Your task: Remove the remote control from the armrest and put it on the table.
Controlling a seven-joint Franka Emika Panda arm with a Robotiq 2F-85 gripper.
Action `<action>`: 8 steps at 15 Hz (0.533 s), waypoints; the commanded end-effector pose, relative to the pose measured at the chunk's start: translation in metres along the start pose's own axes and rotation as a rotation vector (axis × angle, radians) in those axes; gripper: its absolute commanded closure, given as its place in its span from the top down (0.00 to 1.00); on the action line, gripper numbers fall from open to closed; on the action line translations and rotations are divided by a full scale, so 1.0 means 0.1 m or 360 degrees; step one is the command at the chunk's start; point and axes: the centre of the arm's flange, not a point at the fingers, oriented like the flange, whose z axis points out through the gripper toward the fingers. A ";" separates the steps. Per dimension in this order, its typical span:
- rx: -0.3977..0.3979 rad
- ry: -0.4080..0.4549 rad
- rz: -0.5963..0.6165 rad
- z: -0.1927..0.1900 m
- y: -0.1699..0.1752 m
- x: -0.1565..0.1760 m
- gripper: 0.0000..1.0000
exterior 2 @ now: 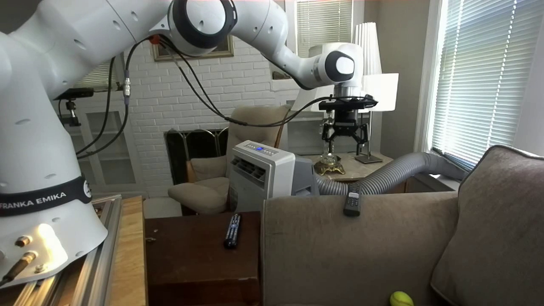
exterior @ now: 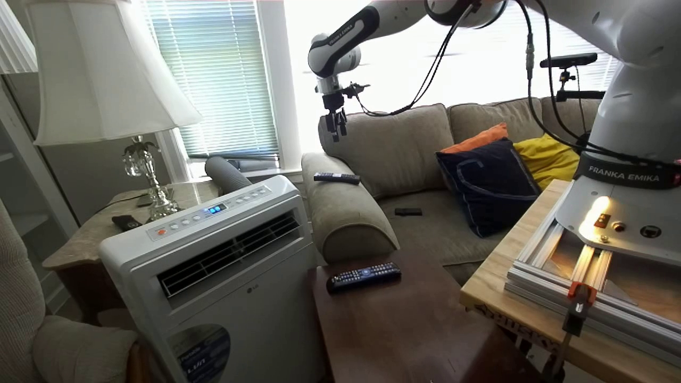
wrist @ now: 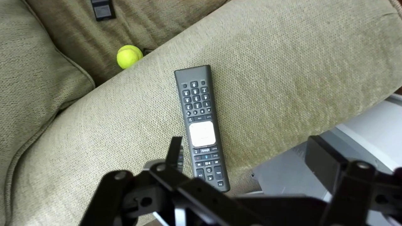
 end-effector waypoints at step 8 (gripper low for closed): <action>-0.0056 0.0247 0.0005 0.79 0.18 0.39 1.00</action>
